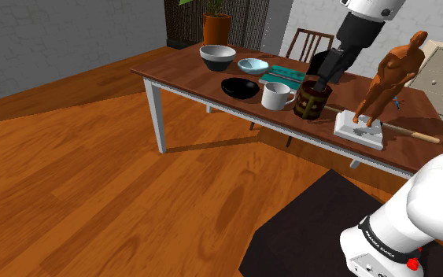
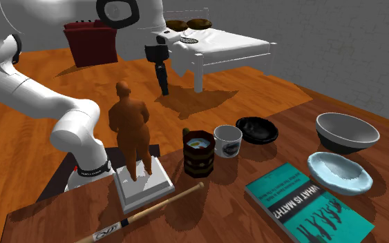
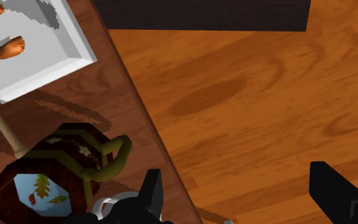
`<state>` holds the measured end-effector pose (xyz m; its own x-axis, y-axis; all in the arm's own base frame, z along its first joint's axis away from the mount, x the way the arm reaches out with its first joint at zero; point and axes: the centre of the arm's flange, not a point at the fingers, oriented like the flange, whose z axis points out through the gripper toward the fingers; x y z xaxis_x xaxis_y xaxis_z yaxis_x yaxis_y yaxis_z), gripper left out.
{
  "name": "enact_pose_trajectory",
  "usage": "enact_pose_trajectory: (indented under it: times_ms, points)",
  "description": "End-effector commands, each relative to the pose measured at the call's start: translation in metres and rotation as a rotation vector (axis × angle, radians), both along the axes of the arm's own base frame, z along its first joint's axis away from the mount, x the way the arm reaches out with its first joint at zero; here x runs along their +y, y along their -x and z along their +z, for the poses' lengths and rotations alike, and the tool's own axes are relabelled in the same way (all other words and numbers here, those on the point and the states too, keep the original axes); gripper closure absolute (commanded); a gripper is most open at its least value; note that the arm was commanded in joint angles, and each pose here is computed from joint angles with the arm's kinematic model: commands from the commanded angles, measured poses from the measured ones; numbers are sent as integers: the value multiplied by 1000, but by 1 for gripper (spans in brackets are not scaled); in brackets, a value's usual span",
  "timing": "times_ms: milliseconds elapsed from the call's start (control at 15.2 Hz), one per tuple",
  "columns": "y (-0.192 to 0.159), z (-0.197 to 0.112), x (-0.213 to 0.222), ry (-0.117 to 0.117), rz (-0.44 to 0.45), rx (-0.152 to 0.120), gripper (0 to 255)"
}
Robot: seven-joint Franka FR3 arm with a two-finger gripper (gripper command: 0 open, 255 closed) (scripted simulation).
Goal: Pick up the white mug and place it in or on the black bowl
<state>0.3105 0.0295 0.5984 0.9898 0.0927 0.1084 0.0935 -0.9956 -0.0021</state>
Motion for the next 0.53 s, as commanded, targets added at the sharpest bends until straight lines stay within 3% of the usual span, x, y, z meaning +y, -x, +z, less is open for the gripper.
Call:
enact_pose_trajectory:
  times_ms: [0, 462]
  points:
    - [0, 0, 0, 0, 0, 0, 0]
    - [-85, -38, -19, 21, -29, 23, 0]
